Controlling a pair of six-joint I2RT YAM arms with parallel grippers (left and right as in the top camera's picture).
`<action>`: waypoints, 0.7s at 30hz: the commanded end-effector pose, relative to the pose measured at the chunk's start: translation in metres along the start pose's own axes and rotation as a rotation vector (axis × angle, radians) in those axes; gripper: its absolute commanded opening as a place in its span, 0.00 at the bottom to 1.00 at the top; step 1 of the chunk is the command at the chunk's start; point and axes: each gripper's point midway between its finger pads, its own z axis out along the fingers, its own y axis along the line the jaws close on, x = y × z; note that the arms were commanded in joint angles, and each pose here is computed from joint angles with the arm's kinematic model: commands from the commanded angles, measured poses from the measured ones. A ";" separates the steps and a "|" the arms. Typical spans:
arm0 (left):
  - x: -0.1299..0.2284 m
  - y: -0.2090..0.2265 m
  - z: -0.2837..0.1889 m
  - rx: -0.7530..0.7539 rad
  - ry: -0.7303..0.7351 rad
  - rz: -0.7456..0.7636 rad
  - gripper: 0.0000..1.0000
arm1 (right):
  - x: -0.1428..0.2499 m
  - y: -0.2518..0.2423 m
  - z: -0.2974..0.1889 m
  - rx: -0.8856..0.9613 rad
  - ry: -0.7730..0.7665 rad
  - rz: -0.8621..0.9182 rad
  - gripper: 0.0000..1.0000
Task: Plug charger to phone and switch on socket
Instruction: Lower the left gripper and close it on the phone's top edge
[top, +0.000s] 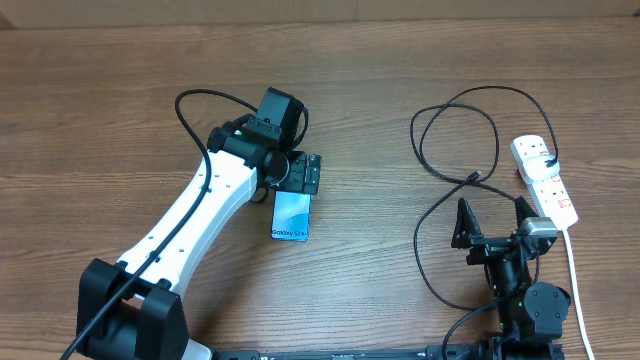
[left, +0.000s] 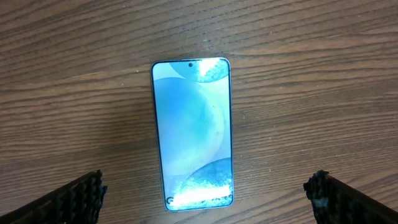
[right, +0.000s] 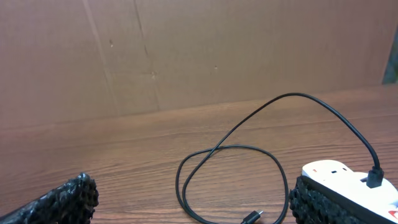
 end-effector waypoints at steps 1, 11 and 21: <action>-0.006 -0.001 -0.003 -0.014 -0.015 -0.004 1.00 | 0.002 -0.002 0.000 0.007 -0.004 -0.001 1.00; -0.004 0.005 0.005 -0.053 0.003 -0.020 1.00 | 0.002 -0.002 0.000 0.007 -0.004 -0.002 1.00; 0.006 0.007 0.032 -0.093 0.079 0.018 1.00 | 0.002 -0.002 0.000 0.007 -0.004 -0.002 1.00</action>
